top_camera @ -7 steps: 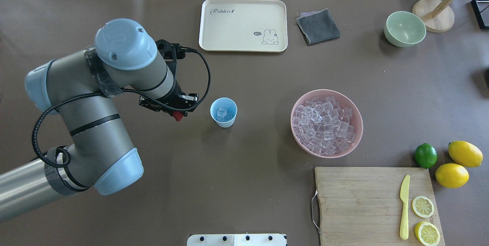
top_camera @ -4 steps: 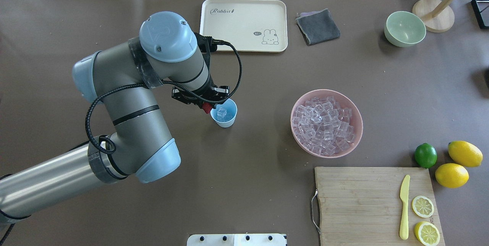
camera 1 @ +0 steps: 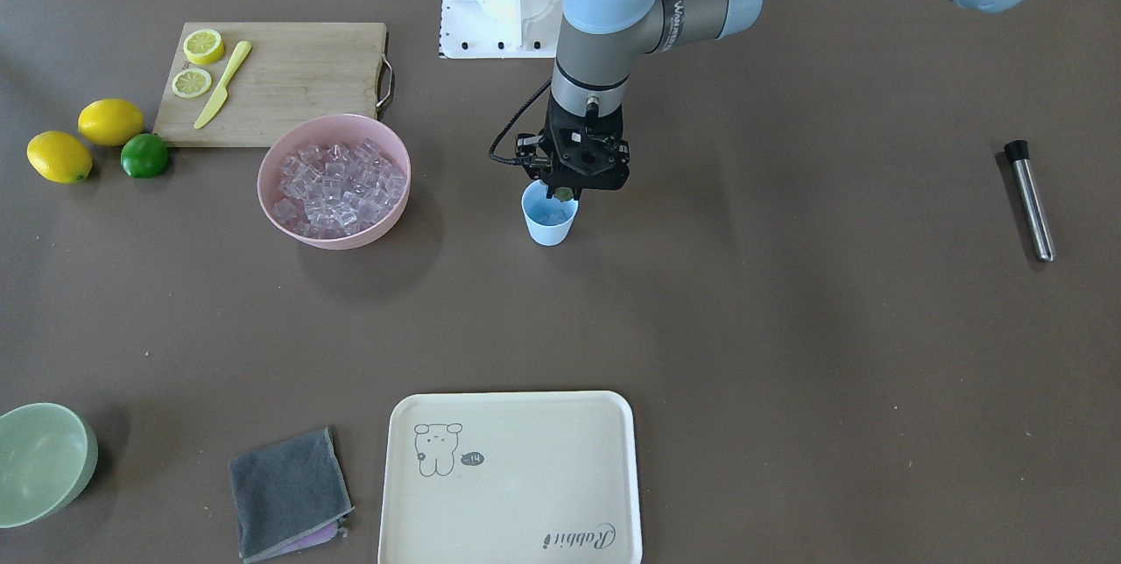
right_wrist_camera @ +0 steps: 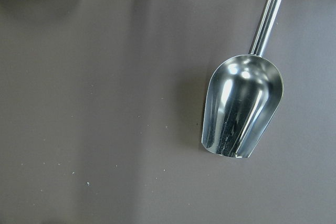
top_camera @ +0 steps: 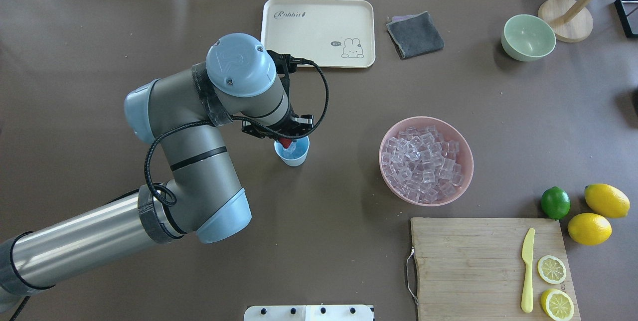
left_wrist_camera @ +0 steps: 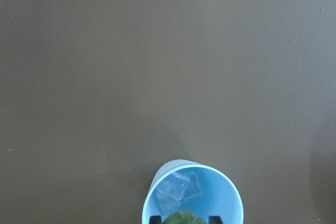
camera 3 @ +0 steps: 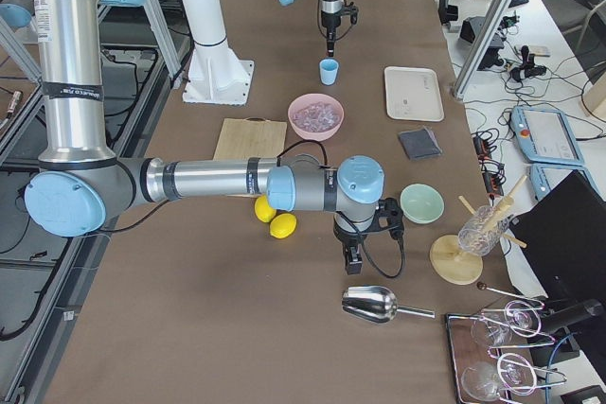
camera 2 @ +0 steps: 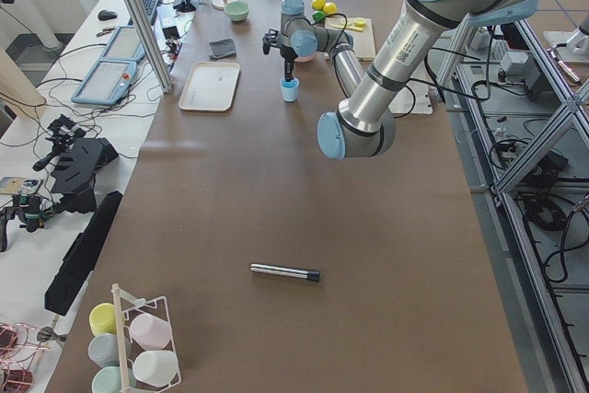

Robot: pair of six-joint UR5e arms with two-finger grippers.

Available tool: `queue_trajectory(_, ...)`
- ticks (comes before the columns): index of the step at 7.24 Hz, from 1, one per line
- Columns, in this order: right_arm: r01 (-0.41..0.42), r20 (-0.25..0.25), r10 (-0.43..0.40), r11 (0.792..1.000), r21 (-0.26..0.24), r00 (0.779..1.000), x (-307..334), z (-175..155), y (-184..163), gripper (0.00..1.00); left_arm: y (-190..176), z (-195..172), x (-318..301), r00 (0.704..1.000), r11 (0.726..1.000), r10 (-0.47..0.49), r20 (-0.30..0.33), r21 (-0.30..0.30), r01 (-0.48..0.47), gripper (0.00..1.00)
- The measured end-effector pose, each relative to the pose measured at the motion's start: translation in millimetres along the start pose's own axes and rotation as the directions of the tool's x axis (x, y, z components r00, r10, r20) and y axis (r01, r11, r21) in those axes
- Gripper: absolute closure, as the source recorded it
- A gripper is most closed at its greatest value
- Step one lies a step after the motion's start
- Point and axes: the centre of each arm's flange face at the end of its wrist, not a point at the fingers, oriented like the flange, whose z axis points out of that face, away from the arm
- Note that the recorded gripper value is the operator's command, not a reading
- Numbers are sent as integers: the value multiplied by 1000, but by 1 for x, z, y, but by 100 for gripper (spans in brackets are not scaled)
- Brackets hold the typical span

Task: Mash ice and strawberries in cup
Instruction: 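Lower the strawberry into the light-blue cup and open the left gripper, then withdraw the left gripper away from the cup past the table edge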

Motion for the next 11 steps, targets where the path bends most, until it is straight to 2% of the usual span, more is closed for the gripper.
queue_trajectory(1, 0, 0, 0, 1000, -1, 1000, 0, 0, 0, 0, 1, 2, 0, 1000, 1000, -6, 2, 1, 6, 76)
queue_trajectory(2, -1, 1, 1, 1000, 0, 1000, 1, 0, 1, 0, 1, 4, 0, 1000, 1000, -8, 5, 4, 8, 65)
queue_trajectory(3, -1, 2, 1, 1000, 2, 1000, 2, -1, 2, 0, 1, 5, 0, 1000, 1000, -8, 6, 7, 8, 31)
queue_trajectory(4, -2, 2, 2, 1000, 2, 1000, 3, -1, 3, 0, 0, 5, 1, 1000, 1000, -8, 5, 8, 8, 8)
queue_trajectory(5, -4, 2, 4, 1000, 1, 1000, 5, 0, 4, 0, 0, 3, 2, 1000, 1000, -6, 1, 10, 6, 3)
queue_trajectory(8, -5, 2, 5, 1000, 1, 1000, 6, 0, 5, 0, 0, 1, -6, 1000, 1000, -8, 2, 8, 8, 3)
queue_trajectory(10, -8, 5, 8, 1000, 3, 1000, 6, -1, 5, 0, -16, 2, -73, 999, 1000, -26, 44, 6, 25, 3)
queue_trajectory(11, -8, 9, 8, 1000, 5, 1000, 6, -2, 5, 0, -30, 2, -123, 997, 1000, -2, 76, -4, 2, 3)
